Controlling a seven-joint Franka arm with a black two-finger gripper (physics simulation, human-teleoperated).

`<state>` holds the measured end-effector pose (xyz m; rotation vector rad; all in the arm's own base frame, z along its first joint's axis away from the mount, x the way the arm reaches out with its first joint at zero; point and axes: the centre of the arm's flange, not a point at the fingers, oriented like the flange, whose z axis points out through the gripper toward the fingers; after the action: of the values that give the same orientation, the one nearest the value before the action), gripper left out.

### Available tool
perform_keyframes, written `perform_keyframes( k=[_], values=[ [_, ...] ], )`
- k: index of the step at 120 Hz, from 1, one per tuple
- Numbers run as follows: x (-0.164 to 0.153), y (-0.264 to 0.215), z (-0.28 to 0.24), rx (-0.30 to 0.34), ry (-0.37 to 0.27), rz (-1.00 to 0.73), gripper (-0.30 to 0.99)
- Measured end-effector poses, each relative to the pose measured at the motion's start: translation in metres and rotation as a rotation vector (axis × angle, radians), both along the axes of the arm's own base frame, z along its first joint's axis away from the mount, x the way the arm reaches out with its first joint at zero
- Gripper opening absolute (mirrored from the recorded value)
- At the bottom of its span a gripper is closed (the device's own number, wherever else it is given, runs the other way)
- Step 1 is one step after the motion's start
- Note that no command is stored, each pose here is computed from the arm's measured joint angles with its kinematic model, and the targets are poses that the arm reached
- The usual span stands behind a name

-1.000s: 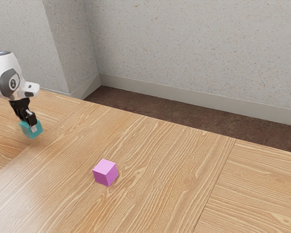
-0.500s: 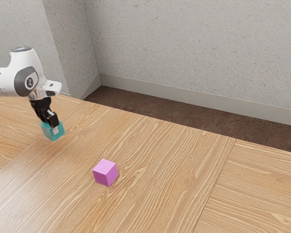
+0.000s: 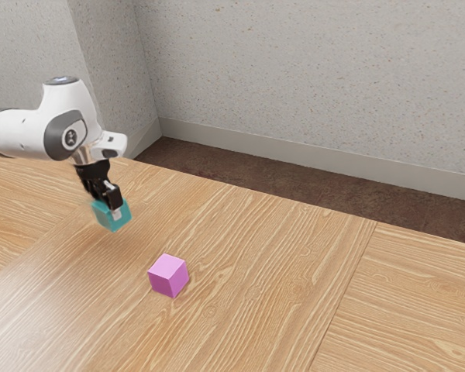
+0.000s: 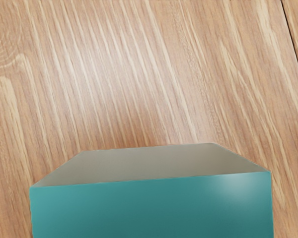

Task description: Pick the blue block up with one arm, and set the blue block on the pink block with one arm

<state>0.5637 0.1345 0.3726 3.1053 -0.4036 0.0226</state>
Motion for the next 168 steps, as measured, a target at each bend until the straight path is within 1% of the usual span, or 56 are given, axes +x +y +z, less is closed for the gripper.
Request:
perform_keyframes(
  k=[37, 74, 111, 148, 168],
  values=[
    [-0.006, -0.057, -0.006, -0.037, -0.003, 0.023, 0.33],
    [-0.006, -0.097, -0.011, -0.051, -0.005, 0.029, 0.34],
    [-0.004, -0.121, -0.014, -0.07, -0.014, 0.056, 0.34],
    [-0.009, -0.121, -0.026, -0.083, -0.006, 0.132, 0.34],
    [-0.011, -0.129, -0.028, -0.084, -0.001, 0.159, 0.34]
  ],
)
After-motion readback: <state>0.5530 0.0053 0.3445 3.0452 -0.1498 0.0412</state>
